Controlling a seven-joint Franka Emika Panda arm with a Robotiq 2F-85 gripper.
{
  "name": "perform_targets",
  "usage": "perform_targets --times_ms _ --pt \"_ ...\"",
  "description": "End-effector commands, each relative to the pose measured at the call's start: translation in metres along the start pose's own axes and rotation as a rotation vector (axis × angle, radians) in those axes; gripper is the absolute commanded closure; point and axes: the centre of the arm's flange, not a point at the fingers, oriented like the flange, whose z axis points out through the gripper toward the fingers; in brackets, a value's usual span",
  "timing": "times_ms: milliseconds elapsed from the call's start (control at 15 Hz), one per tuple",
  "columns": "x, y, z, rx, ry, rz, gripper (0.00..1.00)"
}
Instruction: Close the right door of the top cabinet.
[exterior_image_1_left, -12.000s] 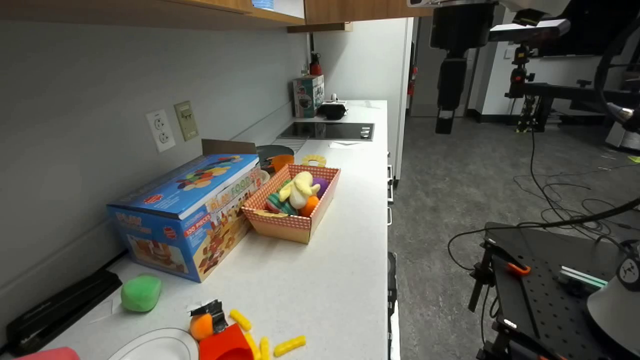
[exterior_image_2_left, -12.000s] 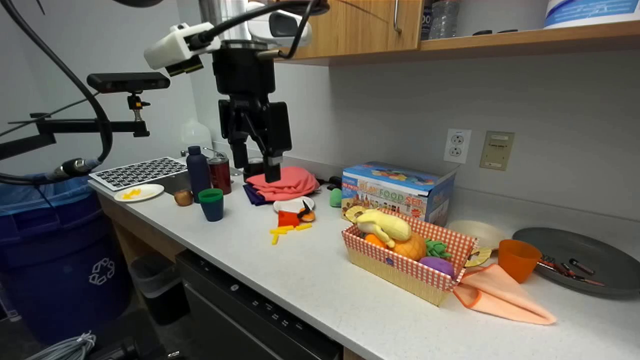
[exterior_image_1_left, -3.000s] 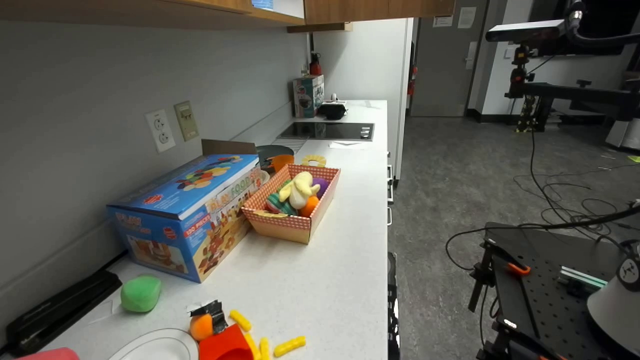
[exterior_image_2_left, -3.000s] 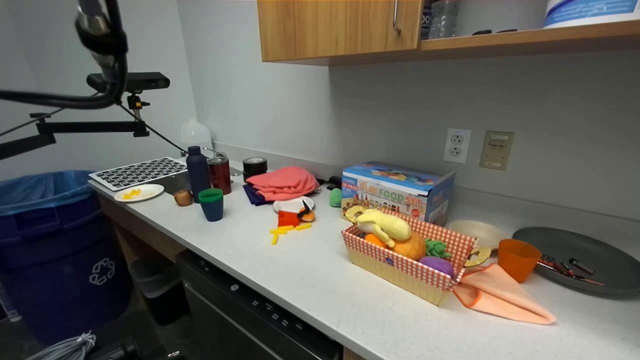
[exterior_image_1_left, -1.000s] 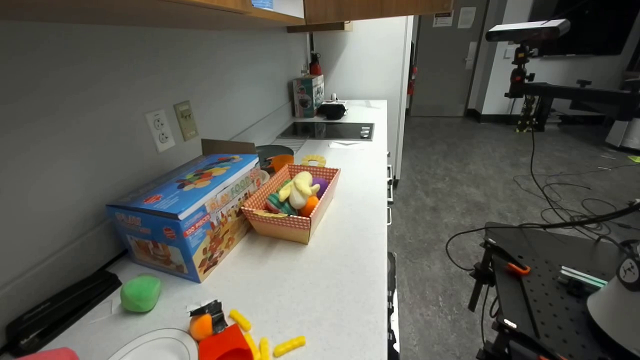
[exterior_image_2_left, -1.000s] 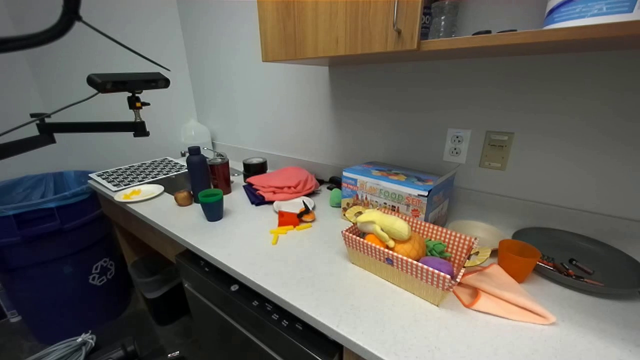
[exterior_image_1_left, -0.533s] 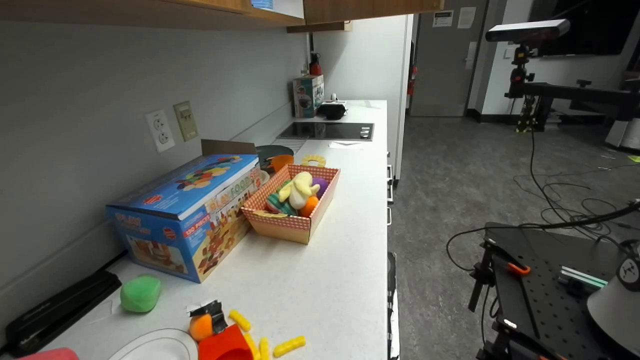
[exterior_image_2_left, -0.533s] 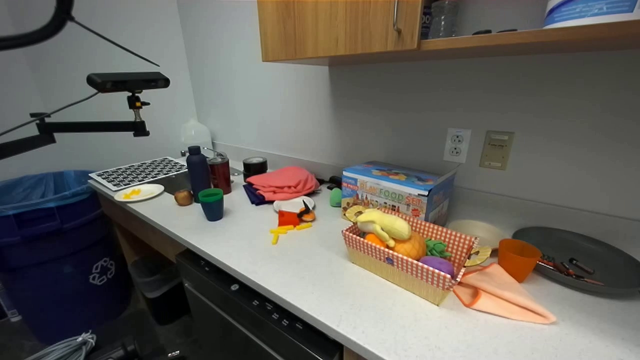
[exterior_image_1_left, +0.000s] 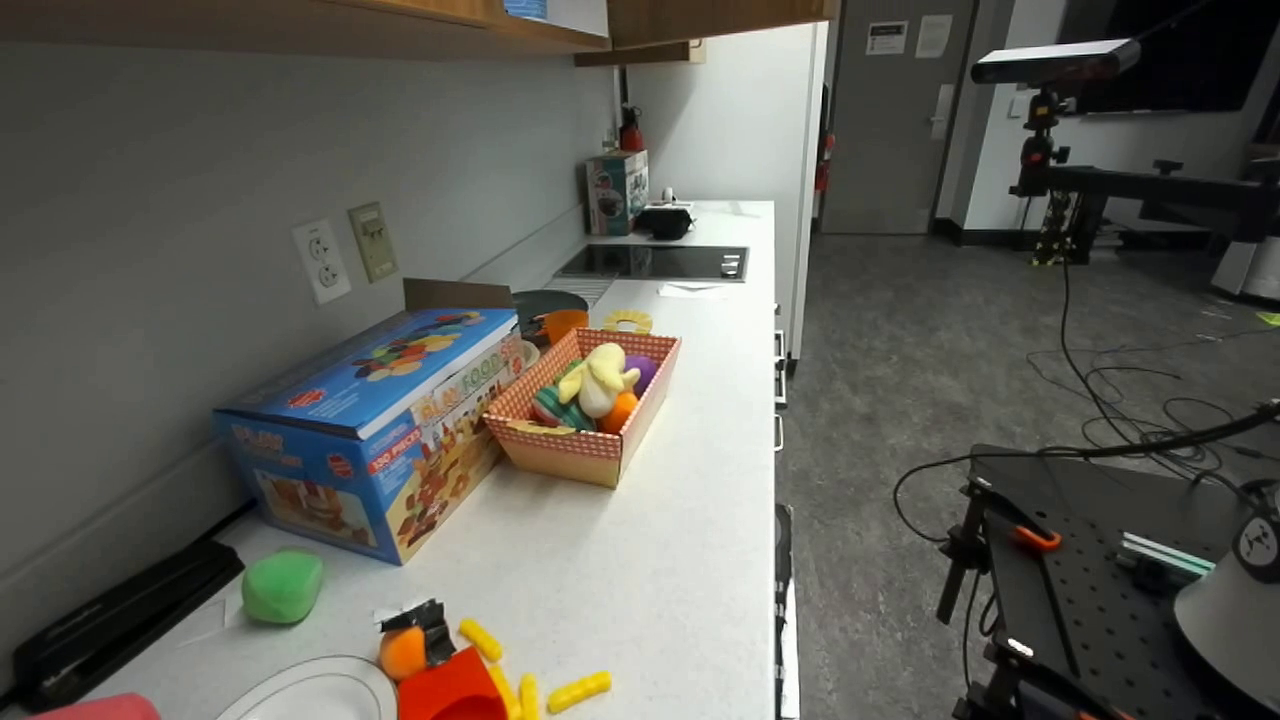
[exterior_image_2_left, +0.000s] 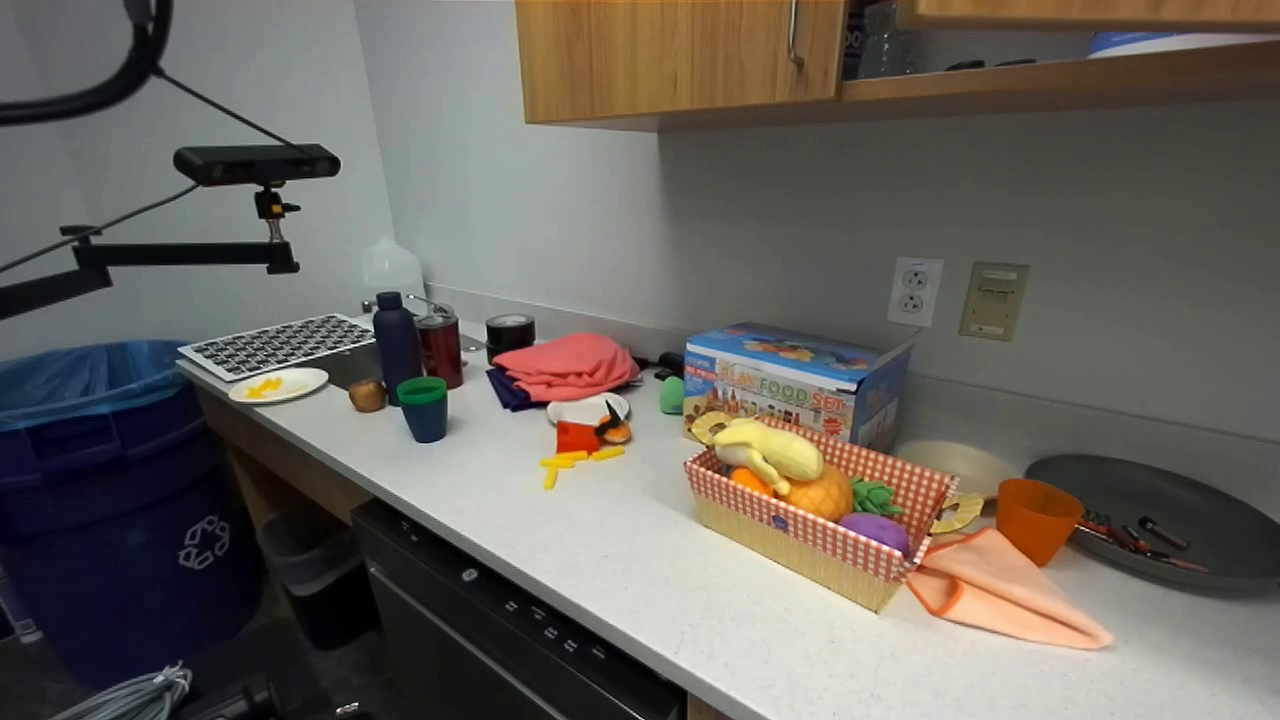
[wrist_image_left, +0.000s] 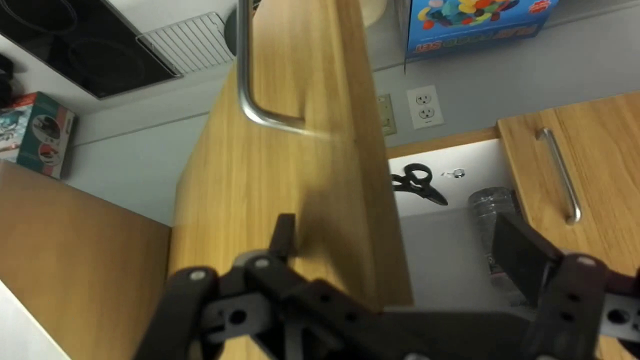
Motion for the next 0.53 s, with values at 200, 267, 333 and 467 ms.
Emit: perform_targets --times_ms 200,267,333,467 --pt "0.033 -0.011 0.053 -0.102 0.125 -0.087 0.0" --pt "0.037 -0.014 0.056 -0.109 0.14 -0.093 0.0" --pt "0.039 -0.016 0.058 -0.113 0.151 -0.097 0.0" --pt "0.043 -0.02 0.063 -0.114 0.174 -0.112 0.0"
